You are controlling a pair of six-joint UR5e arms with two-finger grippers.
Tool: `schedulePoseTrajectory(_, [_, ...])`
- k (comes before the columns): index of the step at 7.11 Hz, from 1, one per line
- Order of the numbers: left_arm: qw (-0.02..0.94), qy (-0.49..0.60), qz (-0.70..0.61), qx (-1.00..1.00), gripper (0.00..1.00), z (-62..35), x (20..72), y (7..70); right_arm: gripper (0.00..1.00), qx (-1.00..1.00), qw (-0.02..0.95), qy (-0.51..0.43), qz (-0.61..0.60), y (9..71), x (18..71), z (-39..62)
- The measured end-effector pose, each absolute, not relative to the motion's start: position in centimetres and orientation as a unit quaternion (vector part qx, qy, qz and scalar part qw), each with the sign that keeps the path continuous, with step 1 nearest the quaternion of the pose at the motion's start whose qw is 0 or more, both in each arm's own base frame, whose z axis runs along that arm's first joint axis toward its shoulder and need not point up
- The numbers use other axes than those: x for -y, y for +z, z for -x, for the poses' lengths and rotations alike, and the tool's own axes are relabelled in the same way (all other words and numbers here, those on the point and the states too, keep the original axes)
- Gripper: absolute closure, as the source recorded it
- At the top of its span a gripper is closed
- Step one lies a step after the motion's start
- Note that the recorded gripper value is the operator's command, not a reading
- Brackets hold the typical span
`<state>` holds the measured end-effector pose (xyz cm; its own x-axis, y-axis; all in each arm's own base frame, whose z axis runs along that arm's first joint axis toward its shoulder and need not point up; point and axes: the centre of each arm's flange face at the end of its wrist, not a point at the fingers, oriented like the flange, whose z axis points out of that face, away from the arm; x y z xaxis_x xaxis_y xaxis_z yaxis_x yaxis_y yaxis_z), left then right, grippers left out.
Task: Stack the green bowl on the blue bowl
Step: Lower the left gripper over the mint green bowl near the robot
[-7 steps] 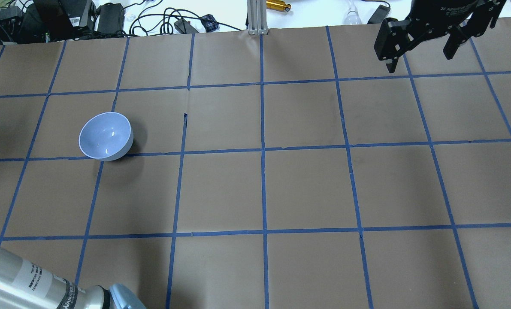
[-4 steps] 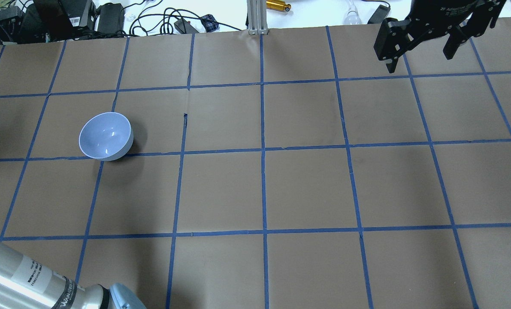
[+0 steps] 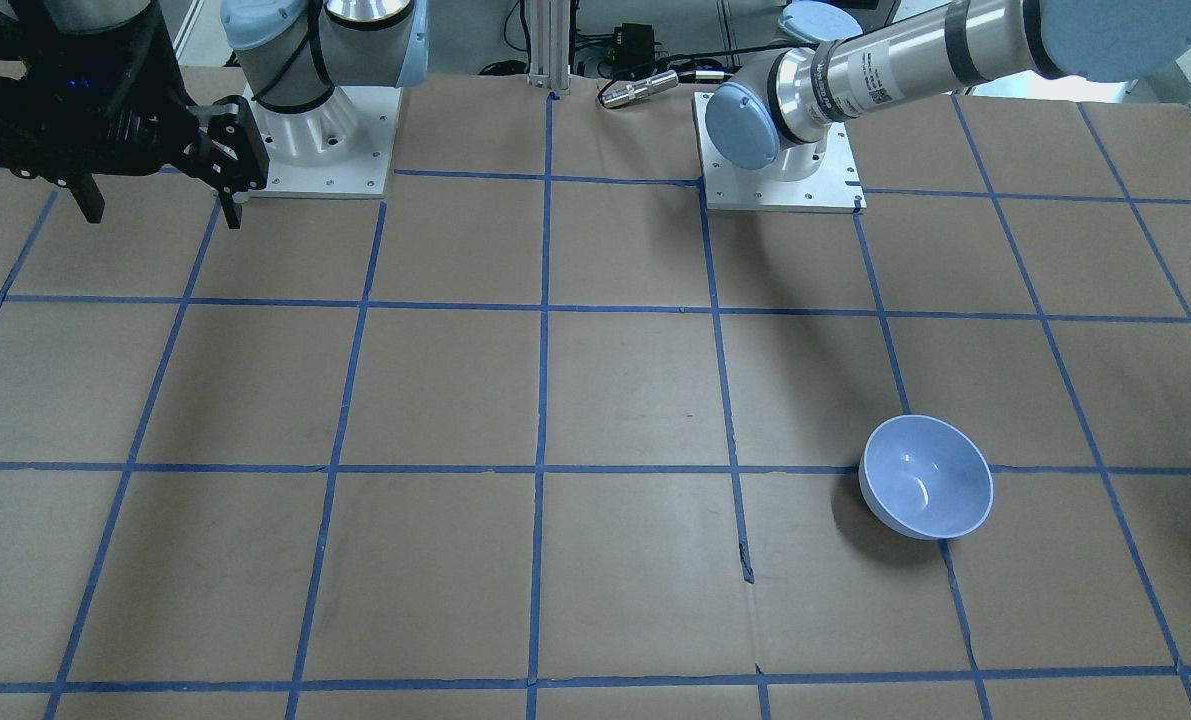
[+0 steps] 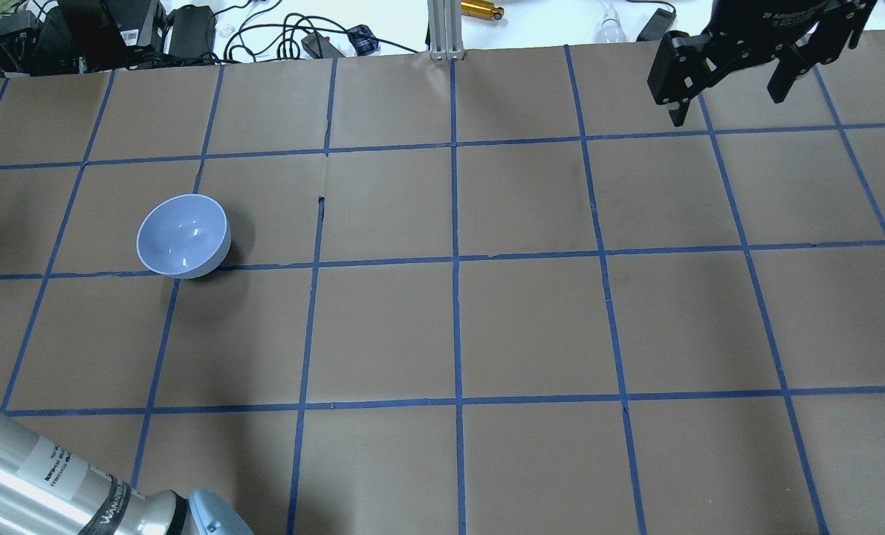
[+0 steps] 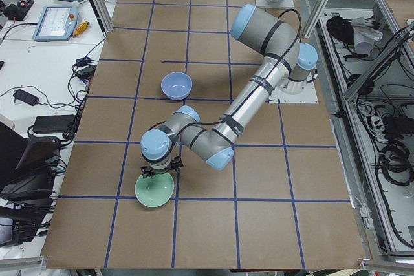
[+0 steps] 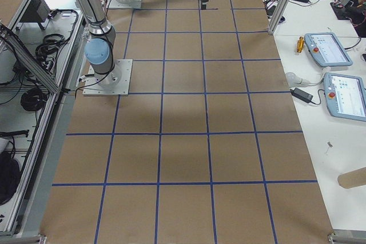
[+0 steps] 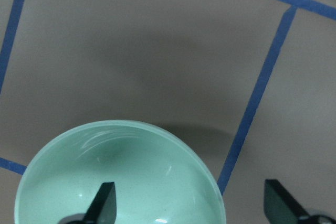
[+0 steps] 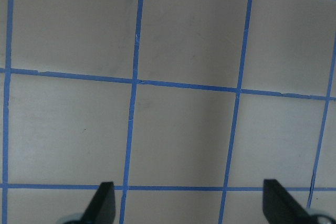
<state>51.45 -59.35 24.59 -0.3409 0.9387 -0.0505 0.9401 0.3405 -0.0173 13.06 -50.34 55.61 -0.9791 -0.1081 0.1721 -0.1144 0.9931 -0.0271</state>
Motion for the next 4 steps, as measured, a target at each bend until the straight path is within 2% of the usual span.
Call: schedulePoseTrajectory(4, [0.017, -0.018, -0.571, -0.820, 0.00, -52.4, 59.5, 21.7, 0.00, 0.995, 0.085, 0.018, -0.056, 55.6, 50.3, -13.1])
